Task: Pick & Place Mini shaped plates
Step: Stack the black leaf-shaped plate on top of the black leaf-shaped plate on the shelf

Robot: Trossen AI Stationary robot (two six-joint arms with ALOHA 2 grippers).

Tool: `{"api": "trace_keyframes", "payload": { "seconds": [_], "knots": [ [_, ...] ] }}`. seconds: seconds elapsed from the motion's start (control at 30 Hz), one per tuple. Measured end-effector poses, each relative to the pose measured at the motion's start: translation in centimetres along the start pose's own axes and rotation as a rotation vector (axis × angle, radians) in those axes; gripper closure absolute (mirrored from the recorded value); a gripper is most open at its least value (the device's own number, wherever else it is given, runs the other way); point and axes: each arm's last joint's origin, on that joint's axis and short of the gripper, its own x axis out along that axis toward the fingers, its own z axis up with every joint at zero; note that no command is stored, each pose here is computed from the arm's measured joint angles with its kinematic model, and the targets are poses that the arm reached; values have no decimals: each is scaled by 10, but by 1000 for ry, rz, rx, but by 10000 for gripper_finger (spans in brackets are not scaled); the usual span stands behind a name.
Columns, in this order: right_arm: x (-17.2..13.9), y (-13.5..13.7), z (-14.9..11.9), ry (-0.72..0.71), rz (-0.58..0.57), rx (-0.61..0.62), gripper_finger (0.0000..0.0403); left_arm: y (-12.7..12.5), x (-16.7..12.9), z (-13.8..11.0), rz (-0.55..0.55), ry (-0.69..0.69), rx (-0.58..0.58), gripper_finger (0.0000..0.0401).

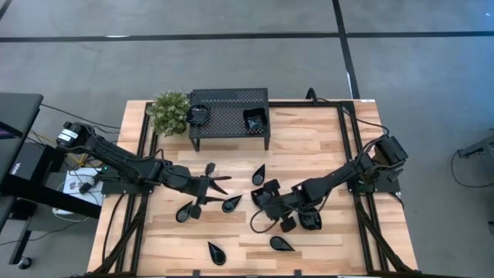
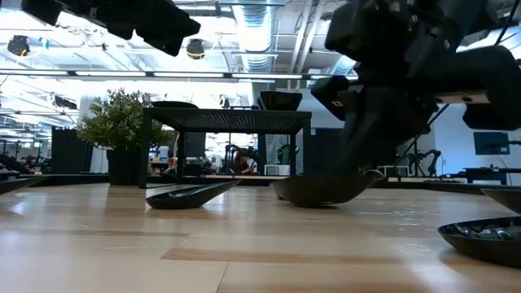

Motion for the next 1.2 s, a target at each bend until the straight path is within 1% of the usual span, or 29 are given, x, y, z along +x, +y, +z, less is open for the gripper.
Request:
{"api": "trace_keyframes", "payload": {
  "seconds": [0.17, 0.23, 0.33, 0.47, 0.6, 0.7, 0.83, 0.97, 1.2],
  "knots": [
    [0, -1, 2, -24, -3, 6, 402, -3, 5, -2, -56, -7, 2, 304],
    [0, -2, 4, -46, -8, 13, 402, -4, 11, -6, -75, 0, 27, 302],
    [0, -6, 6, -70, -17, 26, 402, -7, 26, -18, -85, 28, 61, 291],
    [1, -11, 6, -73, -23, 38, 402, -10, 50, -32, -72, -9, 107, 262],
    [2, -14, 6, -72, -25, 46, 402, -5, 72, -46, -50, -36, 112, 238],
    [2, -14, 6, -76, -25, 46, 403, -1, 91, -58, -43, 11, 101, 232],
    [1, -14, 7, -87, -27, 50, 403, 1, 115, -72, -42, 68, 86, 235],
    [1, -14, 7, -86, -26, 50, 403, 1, 131, -75, -42, 76, 86, 248],
    [1, -14, 8, -95, -28, 51, 403, 0, 136, -77, -45, 86, 85, 282]
  ]
}}
